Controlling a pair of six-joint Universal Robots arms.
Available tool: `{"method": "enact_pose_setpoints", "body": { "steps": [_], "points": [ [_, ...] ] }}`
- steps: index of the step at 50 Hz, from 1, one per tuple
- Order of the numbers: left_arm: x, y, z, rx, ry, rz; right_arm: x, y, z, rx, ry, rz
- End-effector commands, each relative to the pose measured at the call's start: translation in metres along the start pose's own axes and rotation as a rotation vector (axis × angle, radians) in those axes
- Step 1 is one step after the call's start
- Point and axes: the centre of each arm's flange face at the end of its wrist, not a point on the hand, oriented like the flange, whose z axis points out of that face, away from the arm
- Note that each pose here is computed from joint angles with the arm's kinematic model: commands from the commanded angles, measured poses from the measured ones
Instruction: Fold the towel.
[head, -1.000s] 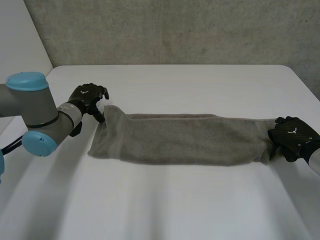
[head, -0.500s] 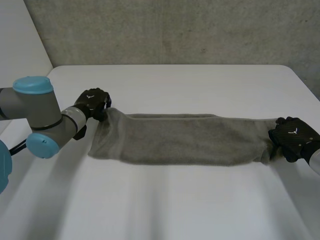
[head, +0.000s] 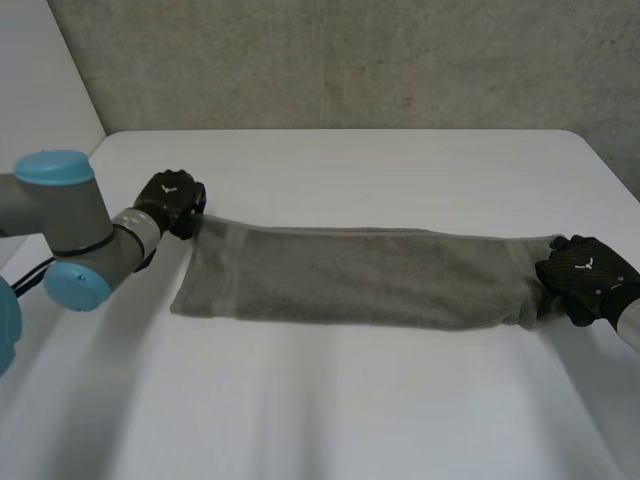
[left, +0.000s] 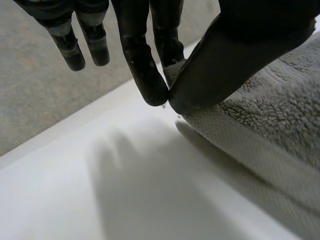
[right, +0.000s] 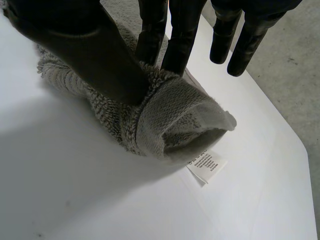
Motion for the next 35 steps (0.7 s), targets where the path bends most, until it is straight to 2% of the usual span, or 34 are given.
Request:
{"method": "enact_pose_setpoints", "body": {
  "steps": [1, 8, 20, 27, 29, 35],
  "points": [
    [0.003, 0.018, 0.004, -0.054, -0.03, 0.106, 0.0, 0.0, 0.0, 0.0, 0.002, 0.001],
    [-0.014, 0.006, -0.003, -0.068, -0.137, 0.137, 0.002, 0.0, 0.0, 0.003, 0.005, -0.001],
    [-0.02, -0.041, -0.042, -0.012, -0.162, 0.137, 0.004, -0.002, -0.001, 0.006, 0.012, -0.004],
    [0.008, -0.035, -0.069, -0.055, -0.061, 0.124, 0.005, -0.004, -0.002, 0.012, 0.018, -0.01],
    [0.026, -0.027, -0.086, -0.092, 0.025, 0.112, 0.005, -0.003, -0.002, 0.011, 0.017, -0.009],
    [0.042, -0.013, -0.109, -0.172, 0.113, 0.077, 0.004, -0.004, -0.003, 0.012, 0.014, -0.01]
  ]
}}
